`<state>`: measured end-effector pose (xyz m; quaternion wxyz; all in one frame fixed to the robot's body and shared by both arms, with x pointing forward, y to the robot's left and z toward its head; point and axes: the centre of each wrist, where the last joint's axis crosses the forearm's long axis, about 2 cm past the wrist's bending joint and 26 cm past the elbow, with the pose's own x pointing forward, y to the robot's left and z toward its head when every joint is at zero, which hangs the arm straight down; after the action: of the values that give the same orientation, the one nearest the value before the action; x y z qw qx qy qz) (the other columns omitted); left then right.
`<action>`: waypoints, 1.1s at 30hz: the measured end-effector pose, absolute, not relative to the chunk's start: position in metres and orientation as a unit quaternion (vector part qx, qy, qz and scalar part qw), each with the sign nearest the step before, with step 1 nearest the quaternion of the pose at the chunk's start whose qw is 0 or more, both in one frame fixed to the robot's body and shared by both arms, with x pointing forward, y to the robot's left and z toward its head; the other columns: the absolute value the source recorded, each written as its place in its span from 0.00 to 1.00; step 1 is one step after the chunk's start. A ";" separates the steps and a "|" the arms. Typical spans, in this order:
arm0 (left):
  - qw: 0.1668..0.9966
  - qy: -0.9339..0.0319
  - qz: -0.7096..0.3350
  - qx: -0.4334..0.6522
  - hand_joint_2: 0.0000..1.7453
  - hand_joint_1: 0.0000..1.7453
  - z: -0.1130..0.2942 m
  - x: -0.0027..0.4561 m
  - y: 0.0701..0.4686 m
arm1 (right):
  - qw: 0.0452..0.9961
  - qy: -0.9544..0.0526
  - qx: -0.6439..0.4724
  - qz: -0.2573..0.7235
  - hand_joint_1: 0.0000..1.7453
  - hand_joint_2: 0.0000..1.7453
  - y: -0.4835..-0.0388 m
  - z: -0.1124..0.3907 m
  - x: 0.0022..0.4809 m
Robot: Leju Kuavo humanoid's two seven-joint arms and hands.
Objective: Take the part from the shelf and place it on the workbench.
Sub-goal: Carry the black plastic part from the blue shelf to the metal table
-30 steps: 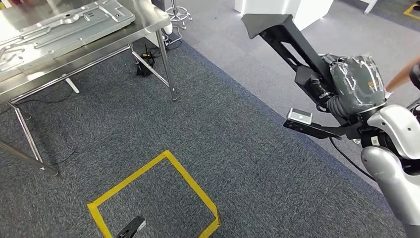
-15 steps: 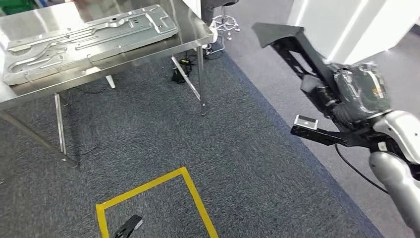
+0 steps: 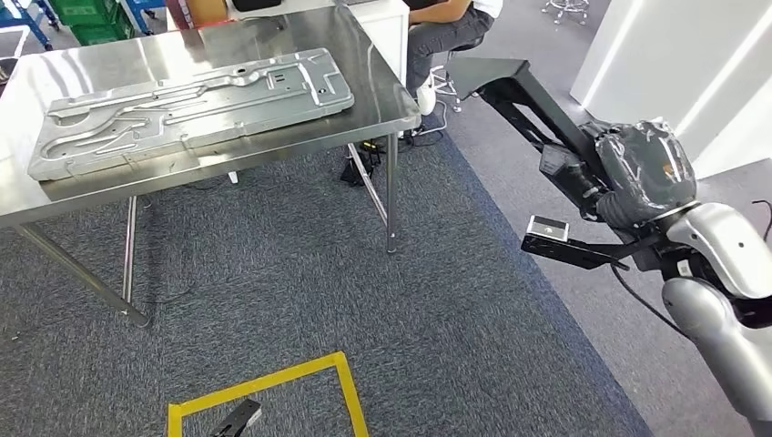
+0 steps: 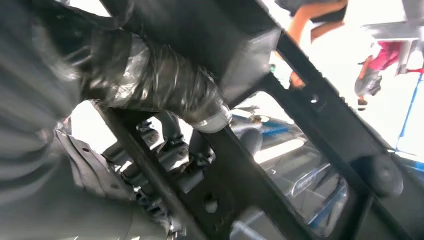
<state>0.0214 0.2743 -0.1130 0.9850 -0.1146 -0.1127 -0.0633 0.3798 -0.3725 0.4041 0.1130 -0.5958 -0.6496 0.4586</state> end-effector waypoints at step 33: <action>0.982 -0.120 -0.067 -0.129 1.00 0.00 -0.112 0.027 0.265 | 0.102 -0.649 -0.601 0.456 1.00 1.00 -0.372 0.418 0.383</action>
<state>0.0269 0.2647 -0.1121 0.9821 -0.1289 -0.1199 -0.0667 0.3834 -0.3720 0.4181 0.1022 -0.6008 -0.6487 0.4558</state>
